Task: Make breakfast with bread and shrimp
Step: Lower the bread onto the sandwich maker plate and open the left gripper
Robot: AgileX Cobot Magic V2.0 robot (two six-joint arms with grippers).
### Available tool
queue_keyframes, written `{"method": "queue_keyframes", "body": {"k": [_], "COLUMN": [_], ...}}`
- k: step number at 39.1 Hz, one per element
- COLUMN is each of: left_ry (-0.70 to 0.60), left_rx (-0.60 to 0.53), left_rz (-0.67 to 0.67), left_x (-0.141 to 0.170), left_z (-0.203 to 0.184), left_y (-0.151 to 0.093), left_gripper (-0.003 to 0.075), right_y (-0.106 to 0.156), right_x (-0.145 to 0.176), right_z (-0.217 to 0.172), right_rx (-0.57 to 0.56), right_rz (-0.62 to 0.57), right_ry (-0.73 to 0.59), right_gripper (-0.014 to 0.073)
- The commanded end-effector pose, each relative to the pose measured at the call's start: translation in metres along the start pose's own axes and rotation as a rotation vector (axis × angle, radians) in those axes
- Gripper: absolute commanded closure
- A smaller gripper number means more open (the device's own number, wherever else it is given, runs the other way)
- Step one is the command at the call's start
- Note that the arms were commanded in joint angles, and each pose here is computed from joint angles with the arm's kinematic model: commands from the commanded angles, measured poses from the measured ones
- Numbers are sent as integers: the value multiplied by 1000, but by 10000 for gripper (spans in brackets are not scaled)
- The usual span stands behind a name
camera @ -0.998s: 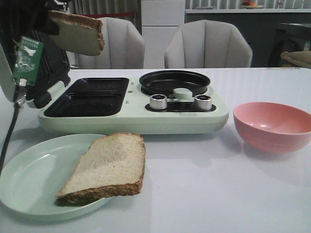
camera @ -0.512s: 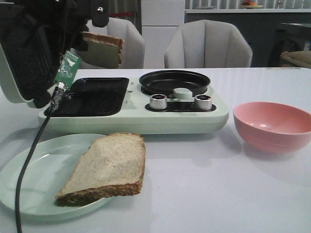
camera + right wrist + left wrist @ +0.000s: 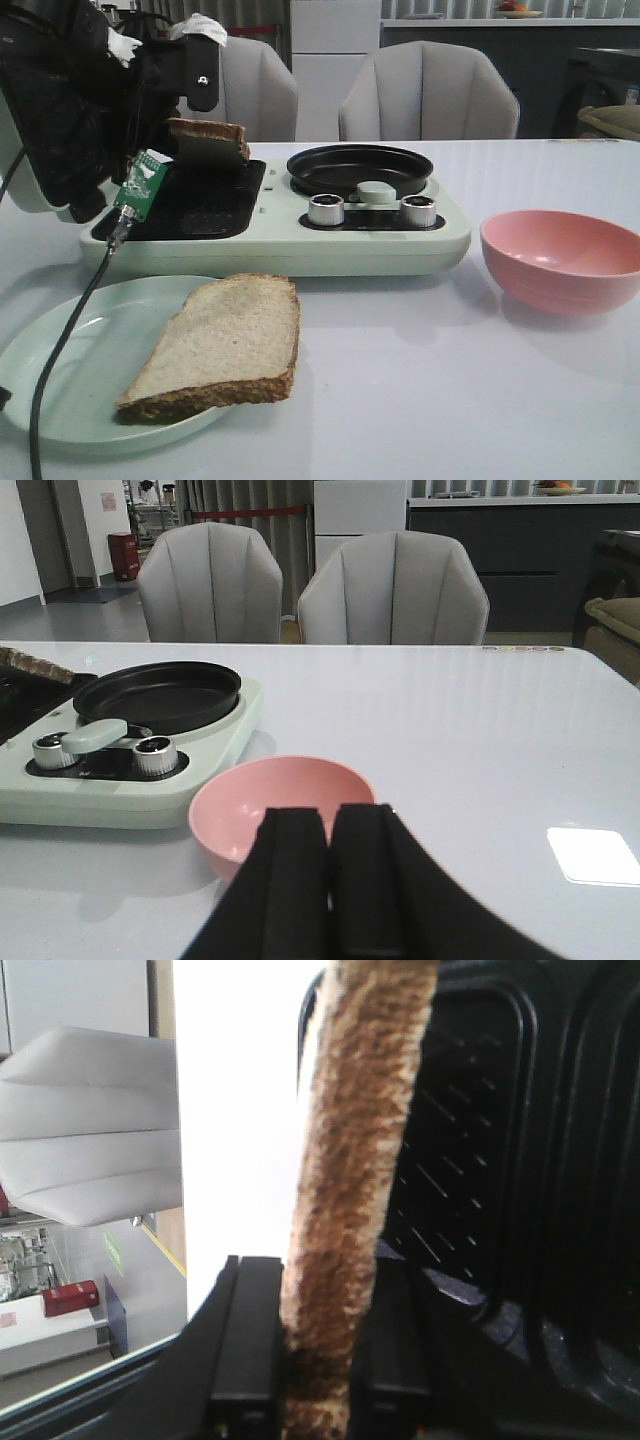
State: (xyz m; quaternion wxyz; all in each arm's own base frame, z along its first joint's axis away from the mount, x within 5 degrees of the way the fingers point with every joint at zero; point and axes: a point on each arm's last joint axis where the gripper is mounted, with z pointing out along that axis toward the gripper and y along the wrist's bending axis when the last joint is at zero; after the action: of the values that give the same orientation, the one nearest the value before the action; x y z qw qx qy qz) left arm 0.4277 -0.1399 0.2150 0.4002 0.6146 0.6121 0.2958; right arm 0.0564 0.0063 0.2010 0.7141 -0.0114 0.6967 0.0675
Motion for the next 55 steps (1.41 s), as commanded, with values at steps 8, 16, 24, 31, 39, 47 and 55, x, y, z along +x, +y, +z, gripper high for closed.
{"method": "queue_keyframes", "body": {"k": [8,16,24,31,39,47,55], "left_ry": [-11,-39,-50,-50,-15,29,25], "left_rx": [-9,11,20,24,34,33,27], "left_rz": [-94,-104,-129,-156,-245,-291,-319], "left_x": [-1,-3,-4,-4,-1,-3,-6], "left_z": [3,7,7,7,8,3,-2], "left_y": [7,2,0,0,-1,-1,3], "left_gripper": [528,479,339,221,202,202,203], "right_y": [1,1,1,1,1,1,1], "right_x": [-15,-15,-15,-15,-15,-15,-15], "right_z": [-3,-3,-3,-3,-3,-3,-3], "right_rx": [-1,-1,-1,-1,-1,-1,-1], "right_rz": [-5,-5,-5,-5,-5,-5,-5], "right_ry": [-124,-124,-124,-124,-124,-124,-124], "right_gripper": [445,445,445,445,445,445,445]}}
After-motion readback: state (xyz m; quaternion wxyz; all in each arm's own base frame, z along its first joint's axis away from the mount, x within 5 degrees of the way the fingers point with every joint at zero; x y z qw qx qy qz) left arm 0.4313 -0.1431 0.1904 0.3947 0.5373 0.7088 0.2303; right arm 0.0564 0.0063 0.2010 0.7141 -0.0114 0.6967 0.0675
